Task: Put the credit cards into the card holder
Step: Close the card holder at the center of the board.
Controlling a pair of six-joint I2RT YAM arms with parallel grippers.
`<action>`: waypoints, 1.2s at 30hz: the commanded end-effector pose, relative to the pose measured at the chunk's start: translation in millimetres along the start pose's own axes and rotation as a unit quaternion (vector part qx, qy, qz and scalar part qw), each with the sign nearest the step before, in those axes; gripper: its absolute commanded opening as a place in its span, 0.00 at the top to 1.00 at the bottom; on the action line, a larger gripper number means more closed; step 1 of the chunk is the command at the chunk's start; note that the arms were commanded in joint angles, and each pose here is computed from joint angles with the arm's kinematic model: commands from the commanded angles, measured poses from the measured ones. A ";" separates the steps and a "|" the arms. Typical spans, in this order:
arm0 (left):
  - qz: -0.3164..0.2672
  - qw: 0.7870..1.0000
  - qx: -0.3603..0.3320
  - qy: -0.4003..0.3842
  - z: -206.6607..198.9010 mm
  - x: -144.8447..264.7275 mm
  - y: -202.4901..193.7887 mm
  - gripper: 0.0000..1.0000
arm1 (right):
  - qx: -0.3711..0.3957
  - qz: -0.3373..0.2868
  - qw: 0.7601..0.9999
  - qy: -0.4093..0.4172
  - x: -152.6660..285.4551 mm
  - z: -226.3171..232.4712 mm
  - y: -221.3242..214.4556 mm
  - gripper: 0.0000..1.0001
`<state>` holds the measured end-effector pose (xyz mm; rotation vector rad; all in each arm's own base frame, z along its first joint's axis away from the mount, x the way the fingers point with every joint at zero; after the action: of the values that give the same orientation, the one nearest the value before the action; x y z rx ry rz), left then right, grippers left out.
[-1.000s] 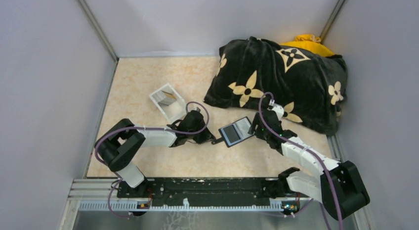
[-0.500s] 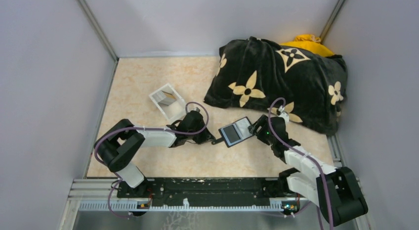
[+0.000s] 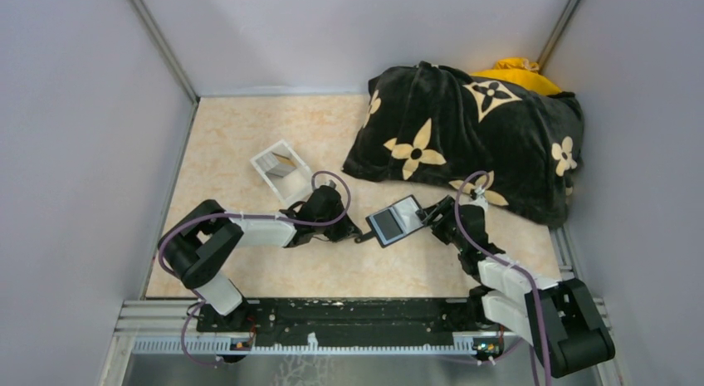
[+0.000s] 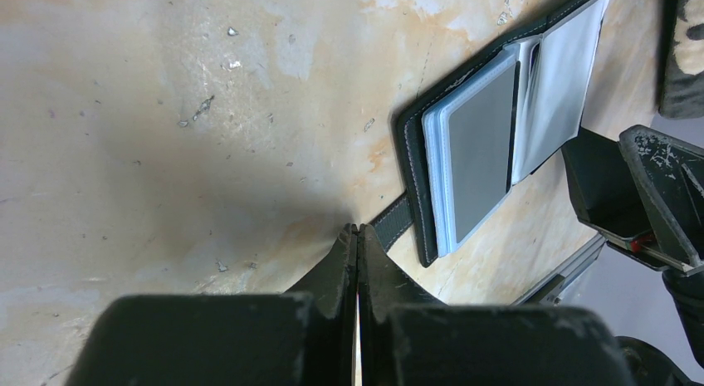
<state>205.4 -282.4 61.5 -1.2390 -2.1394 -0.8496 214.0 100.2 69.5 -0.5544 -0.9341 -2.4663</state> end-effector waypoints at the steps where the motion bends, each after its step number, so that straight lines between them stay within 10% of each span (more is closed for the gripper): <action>1: 0.012 0.998 -0.009 0.055 27.1 0.4 -6.7 1.00 | -0.012 0.009 1.000 0.015 1.8 -2.1 -6.3 0.37; 36: 0.017 0.998 -0.006 0.065 33.2 -2.2 -8.0 1.00 | 0.148 -0.020 0.987 0.063 -3.2 23.3 17.9 0.96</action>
<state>206.4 -281.5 61.2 -1.2385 -2.1382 -0.8442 213.2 98.0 66.5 -0.4275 -1.1784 -2.3016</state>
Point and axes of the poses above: each gripper's point midway between its finger pads, its own x axis back along the fingers, its own z axis along the line the jaws close on, y = z × x, the point moved 6 cm from there along x, back along the fingers, and after that the axes turned 2 degrees about x, right-handed, at the moved point
